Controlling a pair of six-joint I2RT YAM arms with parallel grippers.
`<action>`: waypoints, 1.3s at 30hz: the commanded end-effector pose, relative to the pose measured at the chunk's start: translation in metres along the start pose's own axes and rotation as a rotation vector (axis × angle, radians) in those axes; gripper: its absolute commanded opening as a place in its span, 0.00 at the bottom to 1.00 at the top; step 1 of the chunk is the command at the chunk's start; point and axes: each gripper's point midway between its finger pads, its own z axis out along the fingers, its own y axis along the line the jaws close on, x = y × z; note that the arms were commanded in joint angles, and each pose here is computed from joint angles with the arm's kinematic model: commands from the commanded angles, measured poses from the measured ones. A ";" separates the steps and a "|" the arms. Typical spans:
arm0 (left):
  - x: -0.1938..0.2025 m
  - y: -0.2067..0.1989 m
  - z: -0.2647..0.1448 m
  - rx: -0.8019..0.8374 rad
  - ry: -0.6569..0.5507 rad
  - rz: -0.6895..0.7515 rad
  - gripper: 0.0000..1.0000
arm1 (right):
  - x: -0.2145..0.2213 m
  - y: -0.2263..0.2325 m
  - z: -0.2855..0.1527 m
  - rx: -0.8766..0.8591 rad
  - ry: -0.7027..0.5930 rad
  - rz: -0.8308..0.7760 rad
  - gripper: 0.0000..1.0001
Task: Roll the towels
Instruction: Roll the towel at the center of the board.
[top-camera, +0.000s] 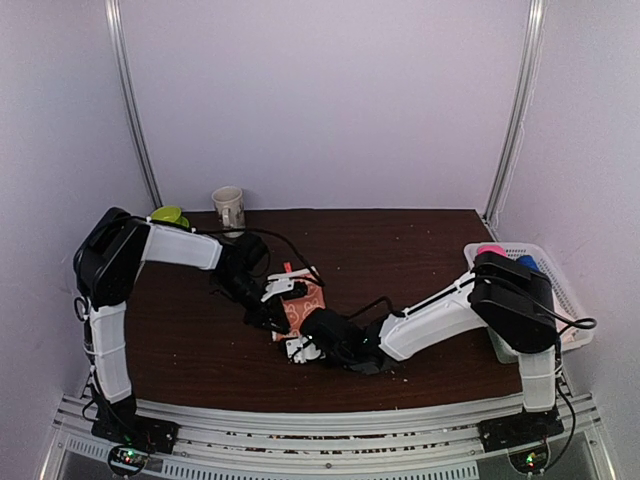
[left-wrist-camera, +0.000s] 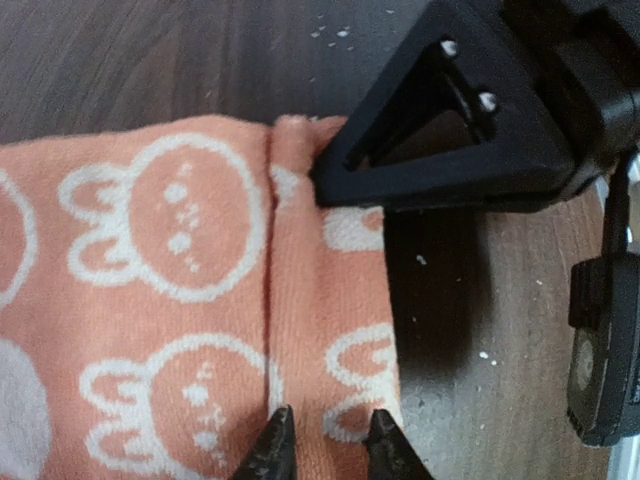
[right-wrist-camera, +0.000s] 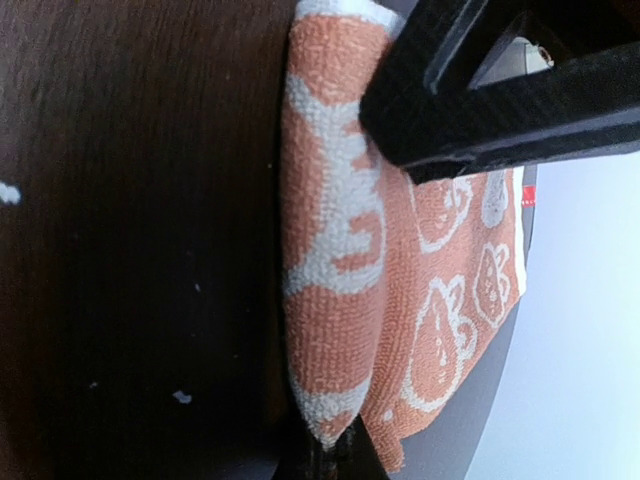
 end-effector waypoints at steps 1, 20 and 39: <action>0.012 0.004 -0.027 -0.080 0.054 -0.008 0.34 | 0.012 0.043 -0.002 -0.226 0.036 -0.023 0.00; 0.027 -0.037 -0.084 -0.469 -0.032 0.506 0.72 | -0.028 0.056 -0.038 -0.665 -0.041 0.258 0.00; 0.035 -0.068 -0.058 -0.597 0.016 0.742 0.74 | -0.048 0.044 -0.038 -1.006 -0.003 0.481 0.00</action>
